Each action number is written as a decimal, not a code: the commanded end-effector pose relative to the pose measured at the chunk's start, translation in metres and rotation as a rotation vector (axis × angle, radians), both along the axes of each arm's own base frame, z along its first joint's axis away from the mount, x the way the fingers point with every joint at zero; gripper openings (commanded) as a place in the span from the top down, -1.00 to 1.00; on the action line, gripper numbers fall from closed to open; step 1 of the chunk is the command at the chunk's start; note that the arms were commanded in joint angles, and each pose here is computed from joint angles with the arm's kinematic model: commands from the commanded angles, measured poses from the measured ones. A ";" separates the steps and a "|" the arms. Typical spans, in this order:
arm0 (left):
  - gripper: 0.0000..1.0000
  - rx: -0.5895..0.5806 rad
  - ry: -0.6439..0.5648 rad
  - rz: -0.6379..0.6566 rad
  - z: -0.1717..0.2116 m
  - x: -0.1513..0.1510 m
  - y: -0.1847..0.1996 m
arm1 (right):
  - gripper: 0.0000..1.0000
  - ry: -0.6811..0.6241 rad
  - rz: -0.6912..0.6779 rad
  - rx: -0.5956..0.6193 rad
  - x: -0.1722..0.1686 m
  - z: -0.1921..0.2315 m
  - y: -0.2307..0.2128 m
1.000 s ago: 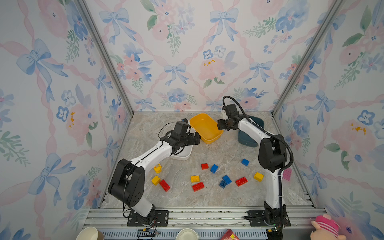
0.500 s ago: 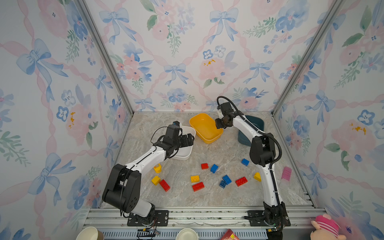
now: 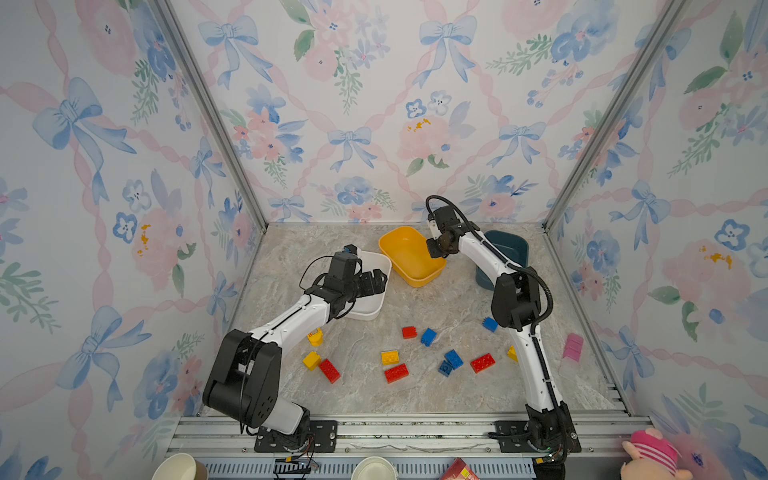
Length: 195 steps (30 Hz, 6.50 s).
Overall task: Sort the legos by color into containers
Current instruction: 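Grip the yellow bin rim with the right gripper and drag it beside the white bin, then release the yellow bin and grip the teal bin rim with the right gripper, then drag the teal bin beside the yellow bin with the right gripper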
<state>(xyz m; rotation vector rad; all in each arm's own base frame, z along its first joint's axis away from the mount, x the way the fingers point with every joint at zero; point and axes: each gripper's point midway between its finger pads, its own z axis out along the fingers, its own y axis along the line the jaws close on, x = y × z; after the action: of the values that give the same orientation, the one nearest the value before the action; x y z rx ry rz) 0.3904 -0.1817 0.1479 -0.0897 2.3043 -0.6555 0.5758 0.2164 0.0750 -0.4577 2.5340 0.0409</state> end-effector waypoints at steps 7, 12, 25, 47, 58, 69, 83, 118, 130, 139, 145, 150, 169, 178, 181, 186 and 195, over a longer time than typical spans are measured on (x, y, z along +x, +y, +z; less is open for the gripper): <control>-0.85 -0.022 -0.020 -0.004 0.006 -0.002 0.002 | 1.00 0.013 0.003 -0.060 -0.011 -0.003 -0.011; -0.86 -0.021 -0.024 0.000 0.007 -0.002 0.004 | 1.00 0.001 0.007 -0.069 -0.027 0.008 -0.016; -0.86 -0.020 -0.027 0.022 0.005 -0.002 0.008 | 1.00 0.098 -0.115 -0.066 -0.115 -0.005 -0.033; -0.86 -0.020 -0.035 0.072 0.004 -0.005 0.021 | 1.00 0.164 -0.303 -0.052 -0.196 -0.025 -0.003; -0.86 -0.019 -0.038 0.084 0.004 -0.006 0.024 | 1.00 0.179 -0.295 -0.042 -0.211 -0.027 0.007; -0.87 -0.025 -0.038 0.089 0.004 -0.007 0.025 | 1.00 0.188 -0.279 -0.028 -0.211 -0.032 0.015; -0.87 -0.023 -0.036 0.098 0.003 -0.008 0.027 | 1.00 0.182 -0.258 -0.007 -0.199 -0.031 0.030; -0.96 -0.043 -0.074 0.099 0.018 -0.003 0.026 | -0.32 0.067 -0.297 0.081 -0.175 0.033 -0.001; -0.96 -0.082 -0.091 0.078 0.018 0.000 0.019 | -0.61 0.026 -0.518 0.097 -0.155 0.060 -0.134; -0.96 -0.097 -0.108 0.092 0.020 -0.005 0.022 | -0.61 0.024 -0.692 0.060 -0.135 0.052 -0.222; -0.96 -0.100 -0.114 0.090 0.021 -0.005 0.023 | -0.60 0.038 -0.773 0.067 -0.132 0.040 -0.263; -0.96 -0.109 -0.115 0.090 0.022 -0.004 0.022 | -0.57 0.070 -0.807 0.093 -0.128 0.023 -0.284; -0.96 -0.121 -0.115 0.101 0.023 -0.004 0.022 | 0.37 0.103 -0.798 0.126 -0.098 -0.005 -0.300; -0.96 -0.129 -0.119 0.101 0.023 -0.006 0.022 | 0.88 0.110 -0.744 0.152 -0.110 -0.003 -0.281; -0.96 -0.129 -0.120 0.103 0.023 -0.008 0.023 | 1.00 0.127 -0.700 0.143 -0.119 -0.005 -0.267; -0.96 -0.130 -0.121 0.099 0.021 -0.010 0.024 | 1.00 0.148 -0.625 0.114 -0.133 -0.008 -0.243; -0.96 -0.130 -0.128 0.095 0.023 -0.012 0.024 | 1.00 0.154 -0.447 0.076 -0.156 0.002 -0.192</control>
<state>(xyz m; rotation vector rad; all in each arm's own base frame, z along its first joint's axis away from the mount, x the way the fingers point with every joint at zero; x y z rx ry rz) 0.3806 -0.1603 0.1640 -0.2134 2.1470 -0.7259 0.4339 0.0091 0.0717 0.2639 2.6887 -0.0015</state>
